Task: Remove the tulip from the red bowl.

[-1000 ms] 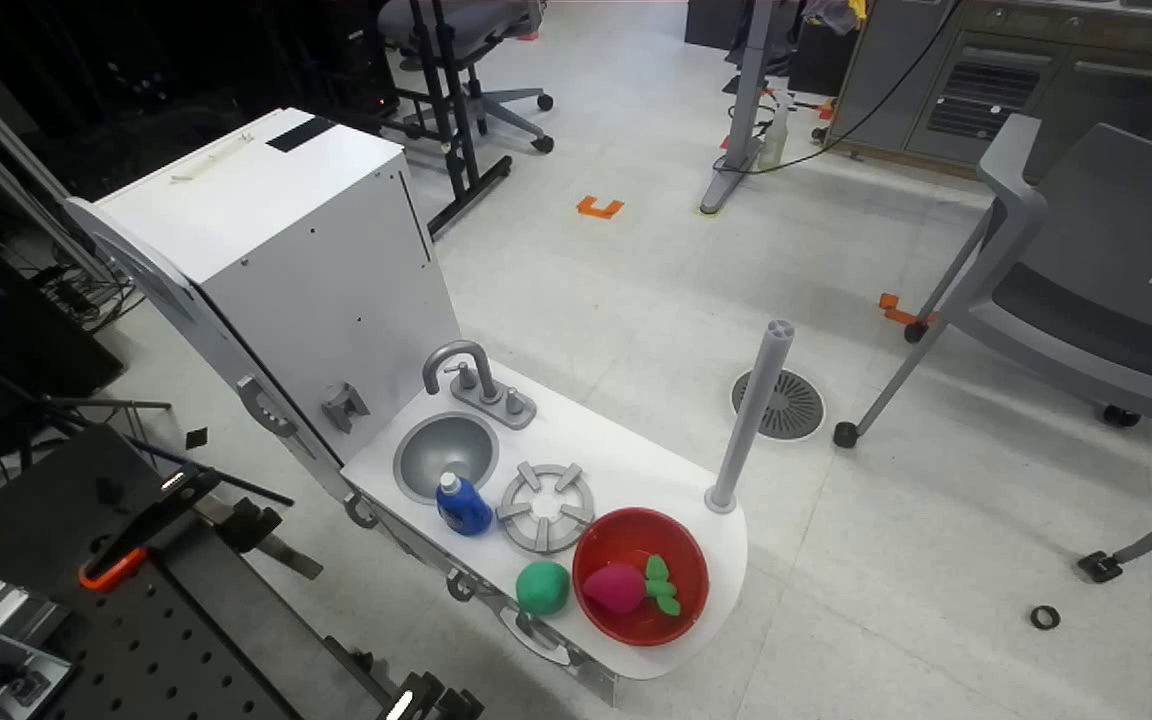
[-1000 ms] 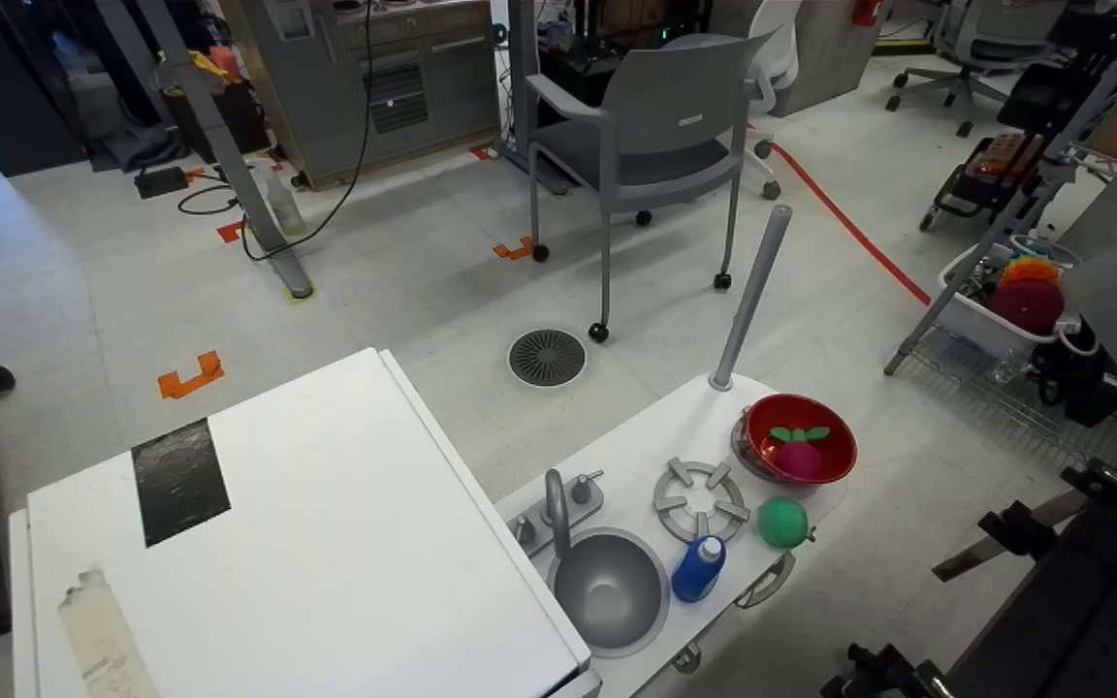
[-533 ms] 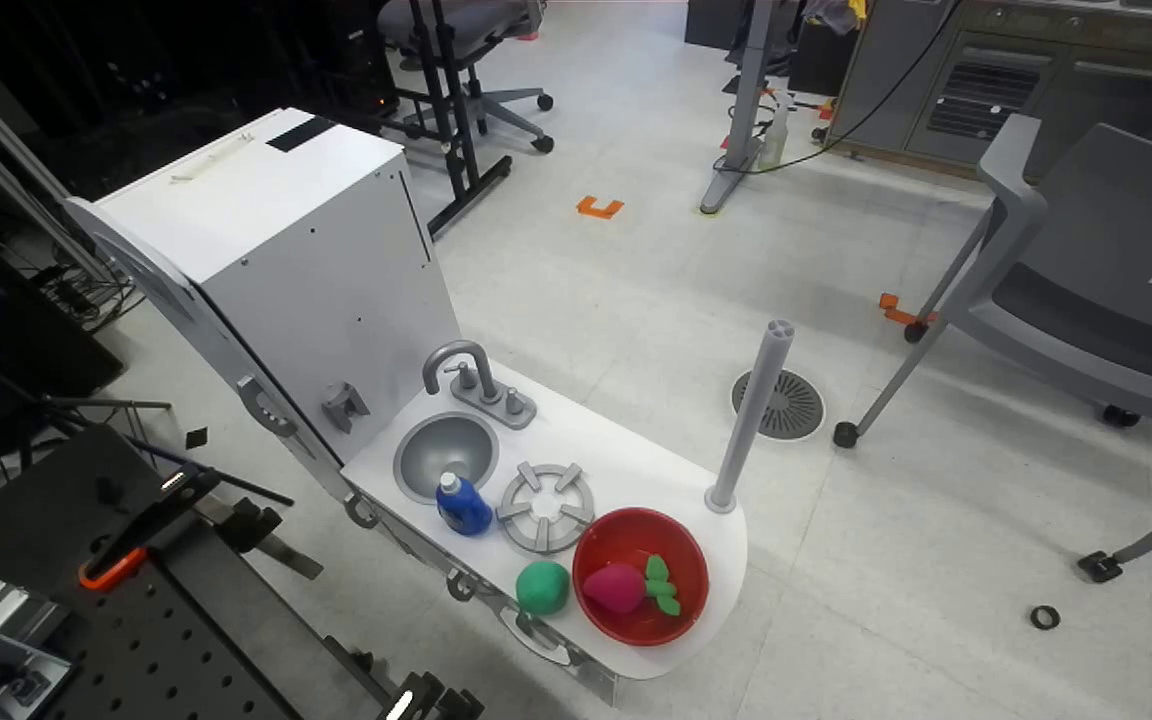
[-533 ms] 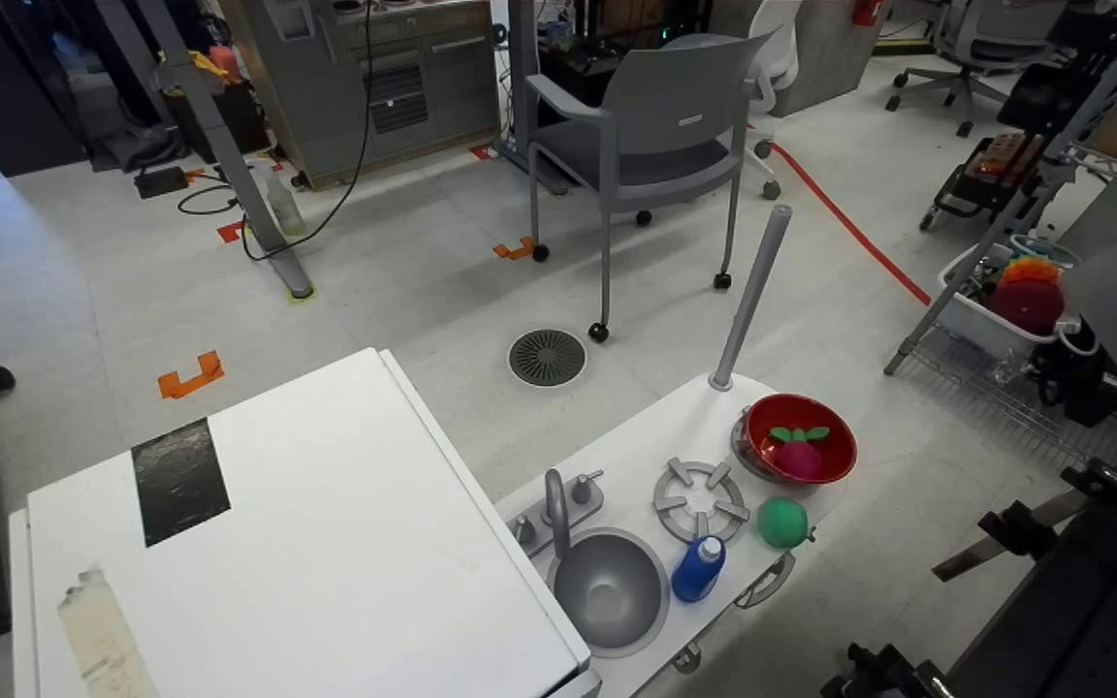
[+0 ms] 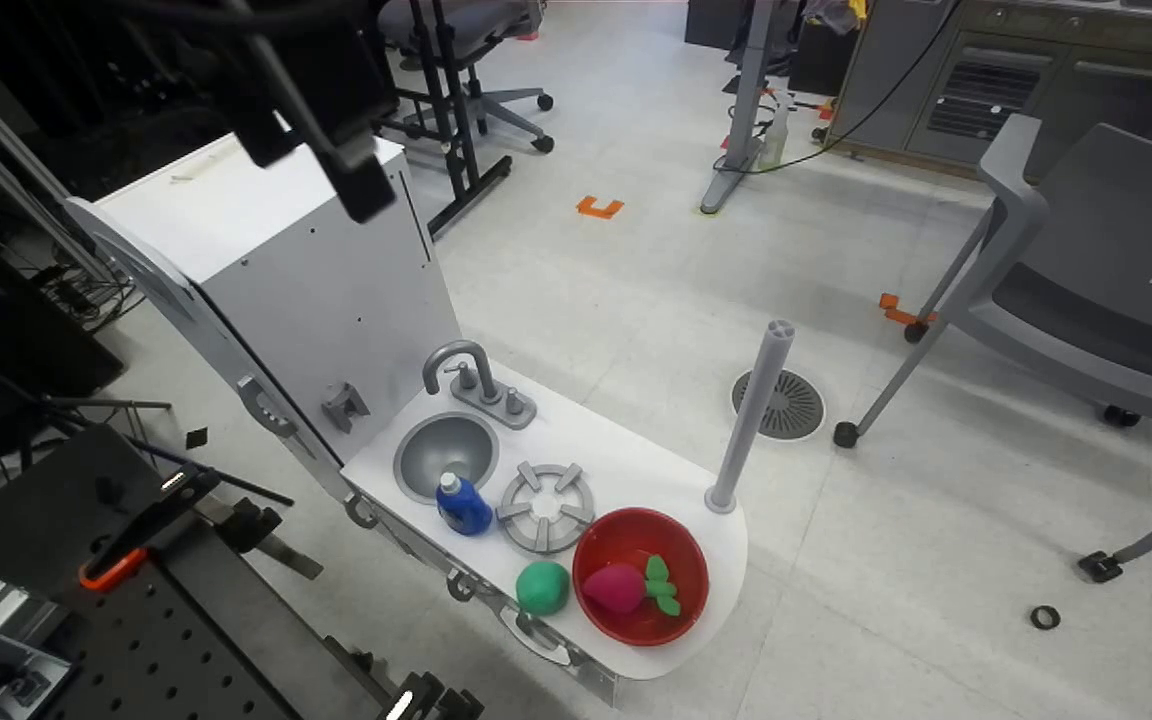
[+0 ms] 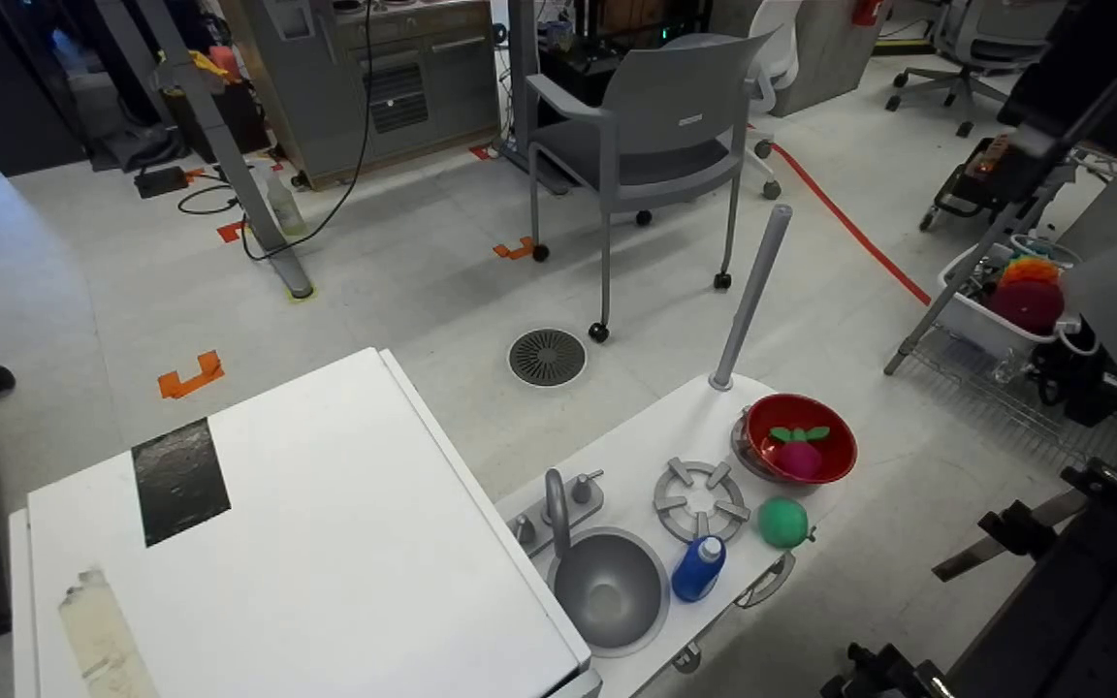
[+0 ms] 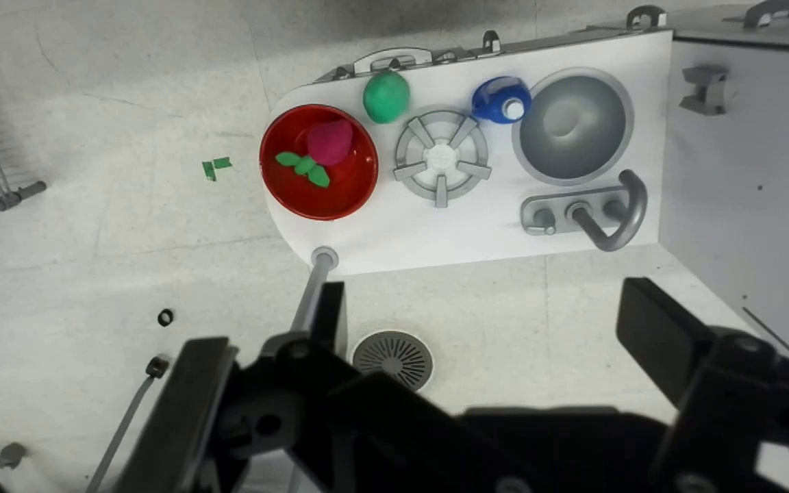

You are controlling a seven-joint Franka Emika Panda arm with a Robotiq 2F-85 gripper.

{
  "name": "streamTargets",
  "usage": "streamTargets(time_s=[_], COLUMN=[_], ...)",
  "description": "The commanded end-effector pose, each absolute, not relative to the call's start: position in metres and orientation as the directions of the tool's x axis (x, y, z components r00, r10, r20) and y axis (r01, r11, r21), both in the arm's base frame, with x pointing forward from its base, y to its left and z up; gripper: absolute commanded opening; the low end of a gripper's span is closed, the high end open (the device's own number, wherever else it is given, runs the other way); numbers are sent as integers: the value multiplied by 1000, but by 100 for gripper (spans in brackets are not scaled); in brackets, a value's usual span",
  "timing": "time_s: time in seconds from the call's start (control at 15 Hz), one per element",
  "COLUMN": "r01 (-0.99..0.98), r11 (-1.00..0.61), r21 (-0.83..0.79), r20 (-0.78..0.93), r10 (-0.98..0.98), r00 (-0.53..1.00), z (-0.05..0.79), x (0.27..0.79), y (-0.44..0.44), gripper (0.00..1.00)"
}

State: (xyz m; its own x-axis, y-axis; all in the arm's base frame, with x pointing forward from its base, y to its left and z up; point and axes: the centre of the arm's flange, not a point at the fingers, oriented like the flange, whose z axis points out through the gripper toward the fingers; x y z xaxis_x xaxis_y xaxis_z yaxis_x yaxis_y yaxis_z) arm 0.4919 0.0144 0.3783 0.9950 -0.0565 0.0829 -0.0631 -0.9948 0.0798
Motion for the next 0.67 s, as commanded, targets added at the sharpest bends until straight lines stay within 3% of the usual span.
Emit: streamTargets(time_s=[0.0,0.6], r01=[-163,-370], r11=[-980,-884], r21=[116,286], r20=[72,-102], r10=[-156,-412], r00=[985,906], z=[320,119], x=[548,593], y=[-8,-93], gripper=[100,100])
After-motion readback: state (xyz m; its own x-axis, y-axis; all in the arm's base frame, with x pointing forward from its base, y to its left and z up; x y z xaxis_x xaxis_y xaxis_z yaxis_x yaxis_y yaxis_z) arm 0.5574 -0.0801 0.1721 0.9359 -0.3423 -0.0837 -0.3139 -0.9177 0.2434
